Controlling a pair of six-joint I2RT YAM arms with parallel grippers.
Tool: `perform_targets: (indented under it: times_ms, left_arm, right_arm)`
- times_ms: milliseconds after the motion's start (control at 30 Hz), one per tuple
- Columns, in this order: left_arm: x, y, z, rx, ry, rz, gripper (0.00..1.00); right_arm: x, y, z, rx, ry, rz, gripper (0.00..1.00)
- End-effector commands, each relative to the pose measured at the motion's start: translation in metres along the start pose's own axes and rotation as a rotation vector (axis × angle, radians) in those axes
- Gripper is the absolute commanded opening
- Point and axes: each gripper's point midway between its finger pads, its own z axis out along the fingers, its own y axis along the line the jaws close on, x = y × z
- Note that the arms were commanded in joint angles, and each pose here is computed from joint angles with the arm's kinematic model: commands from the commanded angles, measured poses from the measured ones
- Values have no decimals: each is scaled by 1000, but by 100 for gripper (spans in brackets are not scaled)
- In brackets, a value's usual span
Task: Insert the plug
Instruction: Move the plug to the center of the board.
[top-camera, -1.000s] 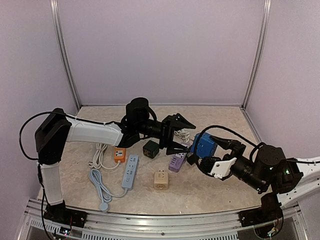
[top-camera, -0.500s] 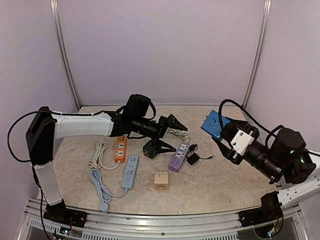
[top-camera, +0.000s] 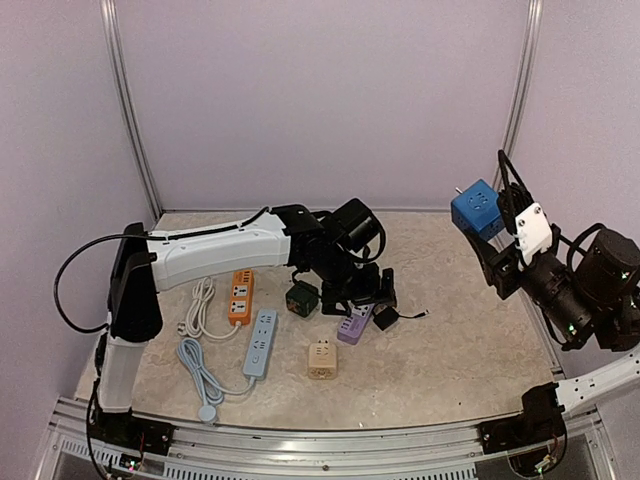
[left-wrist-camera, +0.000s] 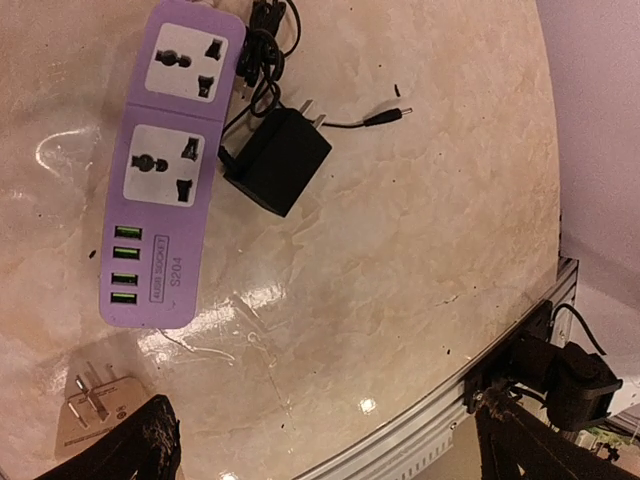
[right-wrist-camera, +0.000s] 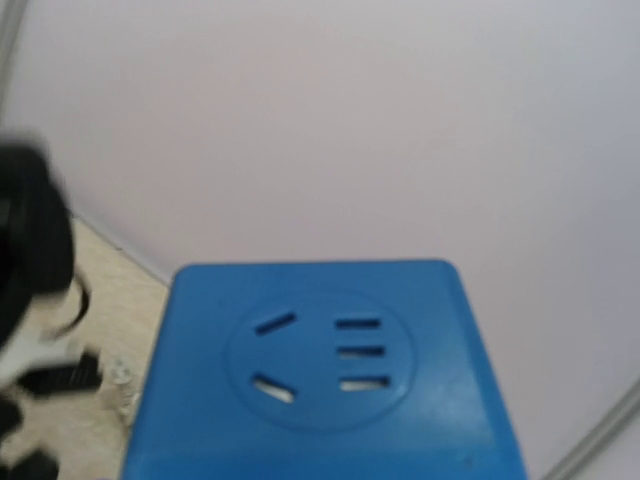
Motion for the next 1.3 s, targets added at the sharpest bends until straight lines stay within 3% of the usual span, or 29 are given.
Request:
perform_targets:
  times_ms: [0,333,667,867,1267]
  left_arm:
    - [0,18,24,-110,35,29,99]
    - [-5,-6,74,-67,49,66,99]
    - [-10,-38,103,38,-31,217,99]
    - [-19,-4,120,-115,-79,153,99]
    - [-20,41,145,-248,-70,70,99]
  right_arm:
    - [-14,-40,-7,116,2,126,0]
    - [-17,-49,-11,141,-31,164,0]
    - [-20,-47,-9,141,-28,154,0]
    - [-19,-44,-7,139,-21,151,0]
    - [-14,-48,-10,144,-11,165,0]
